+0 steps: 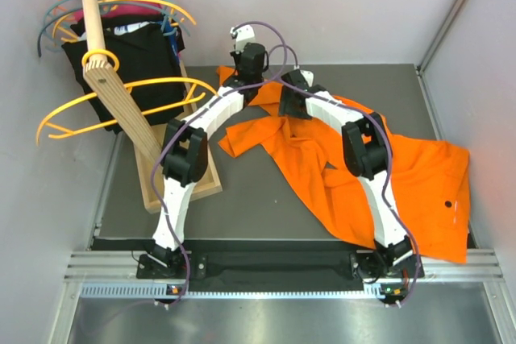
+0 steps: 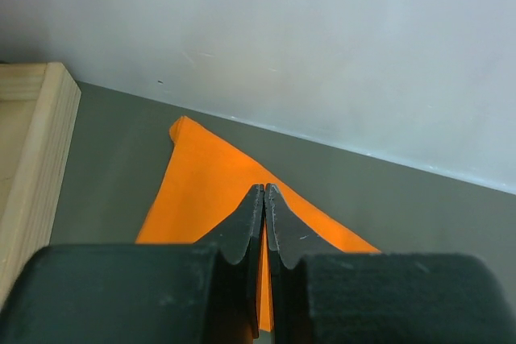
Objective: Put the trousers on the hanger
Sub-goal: Flatten out the trousers at the center of the board.
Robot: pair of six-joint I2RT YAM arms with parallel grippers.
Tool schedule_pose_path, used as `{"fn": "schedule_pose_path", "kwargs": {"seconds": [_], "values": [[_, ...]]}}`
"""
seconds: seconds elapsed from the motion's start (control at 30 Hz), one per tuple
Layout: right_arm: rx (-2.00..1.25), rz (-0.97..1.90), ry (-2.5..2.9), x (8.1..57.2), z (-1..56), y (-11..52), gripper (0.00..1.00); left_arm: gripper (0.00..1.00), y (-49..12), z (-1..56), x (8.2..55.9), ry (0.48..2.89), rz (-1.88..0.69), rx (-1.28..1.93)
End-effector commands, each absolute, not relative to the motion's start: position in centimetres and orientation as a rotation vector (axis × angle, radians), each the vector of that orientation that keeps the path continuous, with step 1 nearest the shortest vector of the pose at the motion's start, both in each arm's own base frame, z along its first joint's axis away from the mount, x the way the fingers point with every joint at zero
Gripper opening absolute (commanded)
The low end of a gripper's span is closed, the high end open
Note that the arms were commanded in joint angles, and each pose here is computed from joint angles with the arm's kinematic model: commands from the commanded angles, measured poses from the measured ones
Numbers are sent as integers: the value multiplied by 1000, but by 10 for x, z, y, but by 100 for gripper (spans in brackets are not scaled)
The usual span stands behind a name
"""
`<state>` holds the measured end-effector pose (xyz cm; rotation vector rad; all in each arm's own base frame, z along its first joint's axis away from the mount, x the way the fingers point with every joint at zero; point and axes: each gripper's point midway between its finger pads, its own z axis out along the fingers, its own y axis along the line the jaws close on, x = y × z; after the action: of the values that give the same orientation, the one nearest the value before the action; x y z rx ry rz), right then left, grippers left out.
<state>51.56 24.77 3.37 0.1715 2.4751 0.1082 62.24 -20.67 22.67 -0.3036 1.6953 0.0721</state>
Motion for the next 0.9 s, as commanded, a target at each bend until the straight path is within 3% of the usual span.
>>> {"fn": "schedule_pose_path", "kwargs": {"seconds": [0.0, 0.2, 0.47, 0.63, 0.87], "values": [[125, 8, 2747, 447, -30, 233, 68, 7, -206, 272, 610, 1651, -1, -333], [-43, 165, 2938, 358, -52, 259, 69, 7, -199, 271, 604, 1667, 28, -347], [-203, 420, 3079, 247, -32, 282, 69, 7, -192, 249, 589, 1747, 59, -347], [-217, 534, 2967, 248, 18, 276, 71, 6, -182, 219, 571, 1852, 122, -402], [153, 690, 2679, 336, 110, 201, 84, 15, -182, 182, 554, 1984, 129, -482]]}}
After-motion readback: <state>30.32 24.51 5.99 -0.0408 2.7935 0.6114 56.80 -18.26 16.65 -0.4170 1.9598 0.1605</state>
